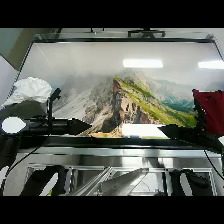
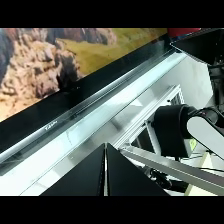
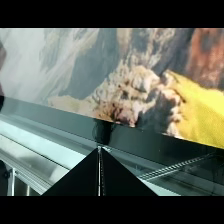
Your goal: Fold the shirts.
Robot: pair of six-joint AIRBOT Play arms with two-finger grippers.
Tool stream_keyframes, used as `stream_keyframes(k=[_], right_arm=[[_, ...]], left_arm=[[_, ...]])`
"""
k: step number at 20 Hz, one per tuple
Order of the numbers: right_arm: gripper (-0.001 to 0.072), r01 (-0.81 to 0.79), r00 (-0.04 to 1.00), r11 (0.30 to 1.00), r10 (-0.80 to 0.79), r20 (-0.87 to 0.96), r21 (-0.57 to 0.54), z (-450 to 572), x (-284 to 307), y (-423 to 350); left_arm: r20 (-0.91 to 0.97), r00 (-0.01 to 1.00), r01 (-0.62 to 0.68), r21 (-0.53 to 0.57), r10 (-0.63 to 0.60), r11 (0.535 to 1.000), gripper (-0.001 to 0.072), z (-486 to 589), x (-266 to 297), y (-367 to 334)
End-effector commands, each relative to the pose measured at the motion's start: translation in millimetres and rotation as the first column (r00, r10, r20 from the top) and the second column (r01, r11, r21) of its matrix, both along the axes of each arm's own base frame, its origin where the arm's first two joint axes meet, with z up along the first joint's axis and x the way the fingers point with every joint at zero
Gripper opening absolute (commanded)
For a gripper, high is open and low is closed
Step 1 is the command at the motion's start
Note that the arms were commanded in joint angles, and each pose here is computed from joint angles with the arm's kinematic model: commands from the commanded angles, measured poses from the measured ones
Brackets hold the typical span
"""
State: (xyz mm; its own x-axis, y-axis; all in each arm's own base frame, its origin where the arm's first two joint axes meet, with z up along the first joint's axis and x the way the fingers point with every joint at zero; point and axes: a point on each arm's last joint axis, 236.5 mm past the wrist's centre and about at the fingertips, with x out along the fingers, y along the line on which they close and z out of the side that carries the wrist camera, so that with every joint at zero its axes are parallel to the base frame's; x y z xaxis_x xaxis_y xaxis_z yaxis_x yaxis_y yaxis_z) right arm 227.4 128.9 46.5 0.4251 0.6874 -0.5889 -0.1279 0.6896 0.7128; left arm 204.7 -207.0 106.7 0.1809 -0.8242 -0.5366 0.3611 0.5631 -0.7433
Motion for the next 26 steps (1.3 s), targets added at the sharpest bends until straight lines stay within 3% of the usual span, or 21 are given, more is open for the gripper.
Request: stream_keyframes(k=[1,6,11,12,13,14,16,18,21,22,24,26], right_arm=[[0.0024,-0.001,1.0,1.0,0.001,0.0,0.001,0.0,-0.2,0.3],[0.0024,0.0,1.0,1.0,0.0,0.0,0.001,0.0,-0.2,0.2],[0.0024,-0.001,1.0,1.0,0.001,0.0,0.001,0.0,-0.2,0.3],[0.0024,-0.001,1.0,1.0,0.001,0.0,0.001,0.0,-0.2,0.3],[0.0024,0.0,1.0,1.0,0.0,0.0,0.001,0.0,-0.2,0.2],[0.0024,-0.001,1.0,1.0,0.001,0.0,0.001,0.0,-0.2,0.3],[0.0024,0.0,1.0,1.0,0.0,0.0,0.001,0.0,-0.2,0.2],[0.0024,0.0,1.0,1.0,0.0,0.0,0.0,0.1,-0.2,0.2],[0.0024,0.003,1.0,1.0,-0.003,0.001,0.0,-0.1,0.7,-0.2],[0.0024,0.002,1.0,1.0,-0.002,0.001,0.0,-0.1,0.5,-0.1],[0.0024,0.004,1.0,1.0,-0.004,0.002,-0.001,0.0,1.0,-0.4],[0.0024,0.031,0.999,0.999,-0.031,0.02,-0.008,0.5,7.7,-4.3]], left_arm=[[0.001,1.0,-0.001,-0.001,0.001,1.0,0.0009,0.2,0.0,-0.1],[0.004,1.0,-0.005,0.001,0.005,1.0,0.001,-0.1,1.4,0.3],[0.067,0.991,-0.112,-0.001,0.112,0.994,0.0022,4.9,30.0,10.3],[0.094,0.985,-0.145,0.024,0.142,0.989,0.0225,6.1,39.2,20.1],[0.137,0.976,-0.182,0.09,0.169,0.979,0.0507,4.4,49.7,37.8],[0.184,0.962,-0.232,0.165,0.201,0.959,0.0717,4.8,61.3,60.5],[0.278,0.921,-0.352,0.294,0.273,0.888,0.0717,14.2,85.5,114.3],[0.346,0.85,-0.515,0.388,0.397,0.764,0.0716,30.0,114.0,187.9],[0.417,0.698,-0.716,0.416,0.582,0.561,0.0717,48.2,156.5,306.7],[0.432,0.674,-0.738,0.425,0.599,0.524,0.0717,46.2,170.7,337.6],[0.428,0.67,-0.74,0.456,0.606,0.495,0.0716,25.5,207.8,388.7],[0.345,0.709,-0.696,0.486,0.616,0.529,0.0715,-21.0,245.3,411.4]])
